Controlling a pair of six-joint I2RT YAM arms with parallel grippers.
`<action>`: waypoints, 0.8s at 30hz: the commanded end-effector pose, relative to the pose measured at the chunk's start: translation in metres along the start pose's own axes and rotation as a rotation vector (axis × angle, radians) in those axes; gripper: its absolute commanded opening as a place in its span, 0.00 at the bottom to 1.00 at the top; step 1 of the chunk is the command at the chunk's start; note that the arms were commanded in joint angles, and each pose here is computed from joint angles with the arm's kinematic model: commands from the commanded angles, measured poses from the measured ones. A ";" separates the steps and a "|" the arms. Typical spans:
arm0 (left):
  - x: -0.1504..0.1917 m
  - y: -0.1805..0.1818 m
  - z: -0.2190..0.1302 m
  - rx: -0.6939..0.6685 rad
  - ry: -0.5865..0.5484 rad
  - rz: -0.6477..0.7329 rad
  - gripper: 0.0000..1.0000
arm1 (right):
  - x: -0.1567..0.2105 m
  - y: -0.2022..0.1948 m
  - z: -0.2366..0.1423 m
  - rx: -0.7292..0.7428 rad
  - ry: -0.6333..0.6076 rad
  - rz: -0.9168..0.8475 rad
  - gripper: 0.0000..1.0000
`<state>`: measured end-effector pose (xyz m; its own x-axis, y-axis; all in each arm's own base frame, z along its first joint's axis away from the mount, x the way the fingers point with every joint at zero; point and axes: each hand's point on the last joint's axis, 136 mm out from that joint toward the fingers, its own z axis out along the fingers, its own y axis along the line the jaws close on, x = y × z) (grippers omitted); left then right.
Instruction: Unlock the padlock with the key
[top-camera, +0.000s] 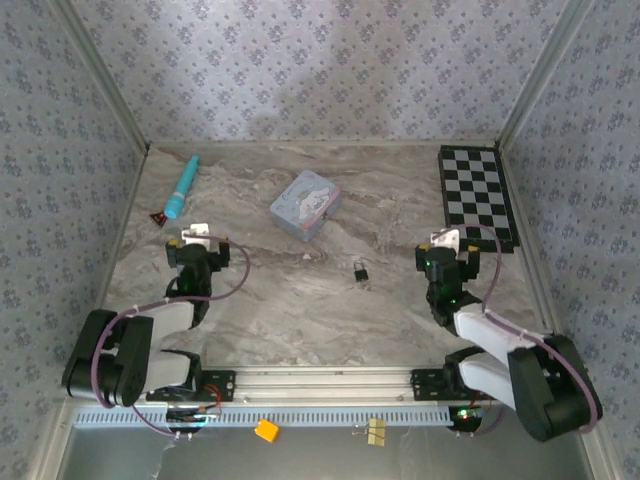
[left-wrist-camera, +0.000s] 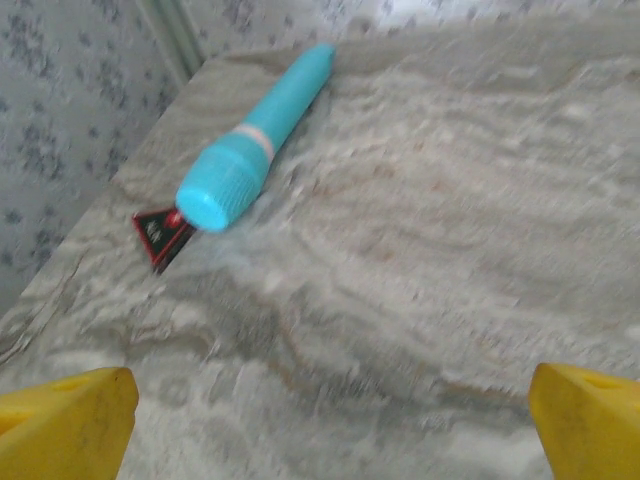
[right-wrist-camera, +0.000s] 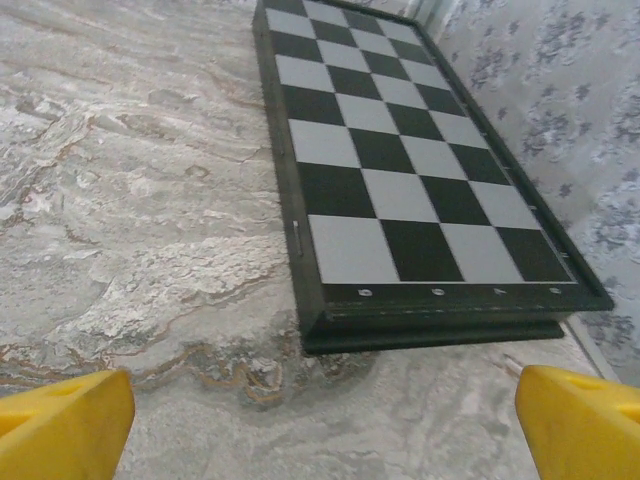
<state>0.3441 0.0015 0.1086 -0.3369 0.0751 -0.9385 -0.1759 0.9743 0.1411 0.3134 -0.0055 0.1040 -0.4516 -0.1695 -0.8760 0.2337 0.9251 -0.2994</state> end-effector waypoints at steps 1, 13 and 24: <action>-0.025 -0.001 0.000 0.043 -0.114 -0.036 1.00 | -0.026 0.015 0.006 -0.059 -0.114 -0.017 0.99; -0.004 0.006 0.046 0.023 -0.044 -0.059 1.00 | -0.034 0.028 0.040 -0.204 -0.199 0.006 0.99; 0.001 0.021 0.055 -0.041 0.032 -0.107 1.00 | -0.015 0.001 0.080 -0.192 -0.048 0.183 0.99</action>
<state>0.3892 0.0317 0.0883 -0.3551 -0.0143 -0.9347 -0.2354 0.9690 0.0746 0.3813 -0.0243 0.0789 -0.3933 -0.0700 -0.9167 0.1152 0.9855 -0.1247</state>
